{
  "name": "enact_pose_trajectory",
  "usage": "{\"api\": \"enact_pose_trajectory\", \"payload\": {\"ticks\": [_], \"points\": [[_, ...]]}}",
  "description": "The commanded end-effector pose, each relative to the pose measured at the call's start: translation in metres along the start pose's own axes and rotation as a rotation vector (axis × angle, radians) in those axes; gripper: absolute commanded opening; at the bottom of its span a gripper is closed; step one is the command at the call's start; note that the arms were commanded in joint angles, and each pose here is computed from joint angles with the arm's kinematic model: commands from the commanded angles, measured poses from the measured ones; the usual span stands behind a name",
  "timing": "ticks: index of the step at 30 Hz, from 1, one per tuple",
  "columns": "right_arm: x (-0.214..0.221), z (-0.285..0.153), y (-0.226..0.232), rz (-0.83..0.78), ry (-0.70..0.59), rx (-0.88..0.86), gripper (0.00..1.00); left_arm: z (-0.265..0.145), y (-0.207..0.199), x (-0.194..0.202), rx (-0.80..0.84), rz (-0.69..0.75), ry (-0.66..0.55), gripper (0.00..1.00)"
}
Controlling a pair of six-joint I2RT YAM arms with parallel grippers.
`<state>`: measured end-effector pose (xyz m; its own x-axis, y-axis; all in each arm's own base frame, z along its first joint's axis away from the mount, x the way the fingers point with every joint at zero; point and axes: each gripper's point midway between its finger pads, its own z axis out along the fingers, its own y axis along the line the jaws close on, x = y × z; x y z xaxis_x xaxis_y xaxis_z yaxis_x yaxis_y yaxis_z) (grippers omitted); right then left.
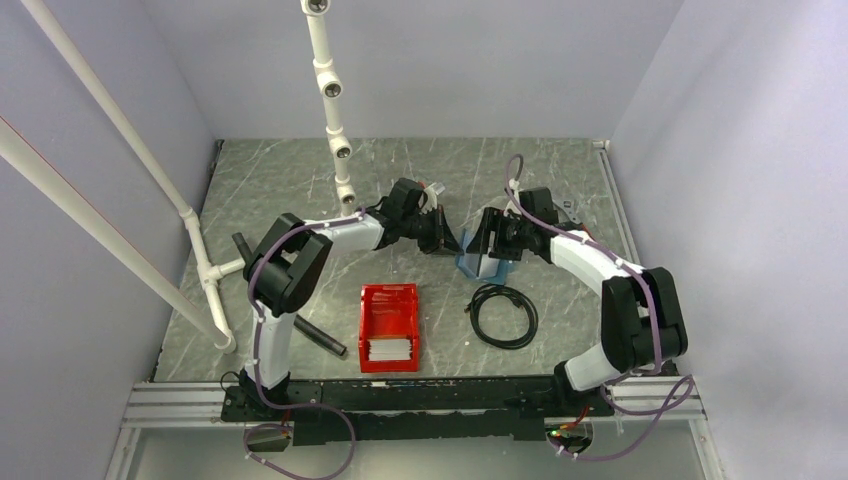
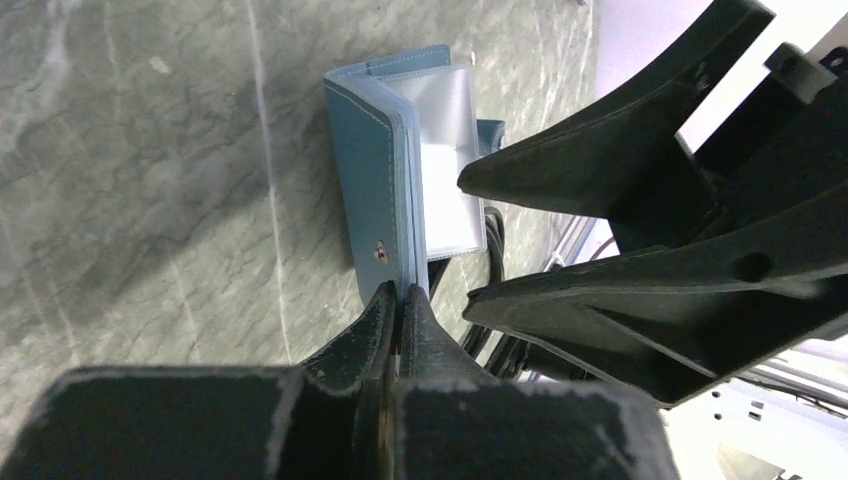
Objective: Put the credit cards into the card holder
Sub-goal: Open the card holder at the center of the board.
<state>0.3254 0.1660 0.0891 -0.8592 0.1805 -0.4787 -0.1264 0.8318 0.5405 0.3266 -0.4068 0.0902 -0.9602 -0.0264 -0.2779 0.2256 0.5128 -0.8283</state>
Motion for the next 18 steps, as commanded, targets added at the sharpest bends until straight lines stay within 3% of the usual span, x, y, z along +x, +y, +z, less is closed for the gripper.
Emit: {"api": "enact_pose_trajectory", "payload": {"ticks": [1,11,18], "points": [[-0.002,0.007,0.002,-0.002,-0.02,-0.035,0.68,-0.01,-0.022,-0.016,0.001,0.051,-0.043,0.0],[0.011,0.019,0.01,-0.044,0.013,-0.072,0.71,-0.007,-0.026,-0.022,-0.005,0.048,-0.048,0.0],[0.016,0.024,-0.017,-0.038,0.037,0.077,0.66,-0.01,-0.025,-0.021,-0.026,0.046,-0.038,0.0]]}}
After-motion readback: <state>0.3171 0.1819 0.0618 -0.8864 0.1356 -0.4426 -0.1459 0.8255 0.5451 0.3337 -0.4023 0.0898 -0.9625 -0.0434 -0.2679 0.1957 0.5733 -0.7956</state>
